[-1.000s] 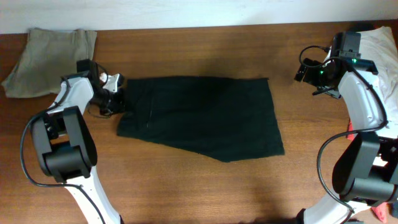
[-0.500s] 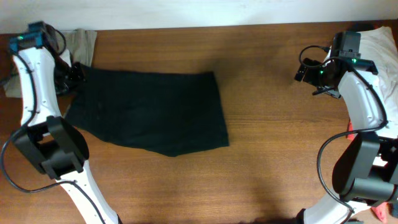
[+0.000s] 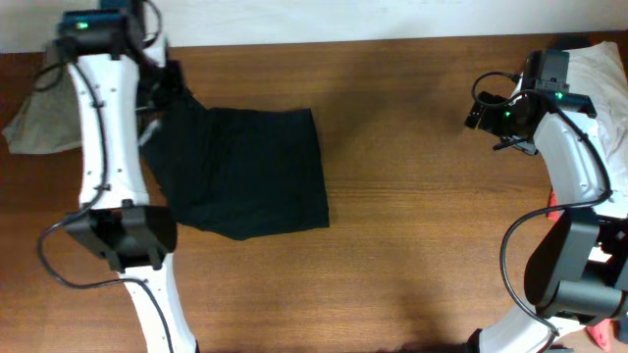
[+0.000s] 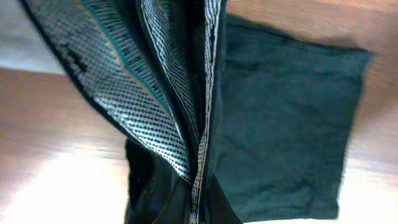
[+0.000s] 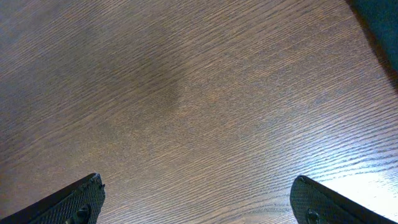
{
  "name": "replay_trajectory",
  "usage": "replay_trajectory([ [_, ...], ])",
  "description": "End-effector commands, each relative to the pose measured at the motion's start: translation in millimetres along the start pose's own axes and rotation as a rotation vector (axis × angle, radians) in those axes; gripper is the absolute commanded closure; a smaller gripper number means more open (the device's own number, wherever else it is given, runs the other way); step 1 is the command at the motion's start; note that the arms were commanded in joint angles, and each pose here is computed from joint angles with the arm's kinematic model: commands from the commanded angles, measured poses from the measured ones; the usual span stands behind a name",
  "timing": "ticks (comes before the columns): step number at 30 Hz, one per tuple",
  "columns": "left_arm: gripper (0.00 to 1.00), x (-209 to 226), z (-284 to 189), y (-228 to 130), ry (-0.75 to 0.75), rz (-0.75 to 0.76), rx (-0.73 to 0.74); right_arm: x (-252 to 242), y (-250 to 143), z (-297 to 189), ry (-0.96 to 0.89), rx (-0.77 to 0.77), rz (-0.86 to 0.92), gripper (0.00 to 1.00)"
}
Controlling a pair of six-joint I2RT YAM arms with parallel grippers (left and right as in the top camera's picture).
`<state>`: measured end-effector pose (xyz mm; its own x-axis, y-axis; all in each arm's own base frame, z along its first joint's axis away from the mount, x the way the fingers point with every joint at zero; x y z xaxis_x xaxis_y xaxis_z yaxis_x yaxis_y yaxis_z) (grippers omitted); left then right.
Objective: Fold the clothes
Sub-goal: 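Lift the trousers' left end with the left gripper and fold it rightward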
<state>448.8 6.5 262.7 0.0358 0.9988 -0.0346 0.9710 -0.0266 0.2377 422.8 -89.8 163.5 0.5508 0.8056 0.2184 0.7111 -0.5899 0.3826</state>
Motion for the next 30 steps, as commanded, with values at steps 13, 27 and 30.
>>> replay_trajectory([
  [13, 0.99, -108.2, -11.2, 1.6, -0.151, 0.118, -0.057, 2.4, 9.3, -12.3, 0.008, -0.042, -0.006, 0.01],
  [27, 0.99, -136.6, 95.5, -1.1, -0.14, 0.16, 0.16, 2.5, 9.4, -12.3, 0.009, -0.043, -0.006, 0.01],
  [30, 0.99, -137.9, 107.6, 0.0, -0.139, 0.162, 0.171, 2.3, 9.5, -12.3, 0.008, -0.043, -0.006, 0.01],
])
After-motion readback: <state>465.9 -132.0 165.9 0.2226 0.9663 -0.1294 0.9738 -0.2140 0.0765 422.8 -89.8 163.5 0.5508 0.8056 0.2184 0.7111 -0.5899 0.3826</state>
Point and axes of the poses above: each gripper's point midway between its finger pads, its own z axis out along the fingers, its own x axis along the line the jaws close on, y = z × x, the point moved 5 cm from there along -z, back along the fingers, and after that the axes turned 9 degrees about z, right-handed, at the moved point
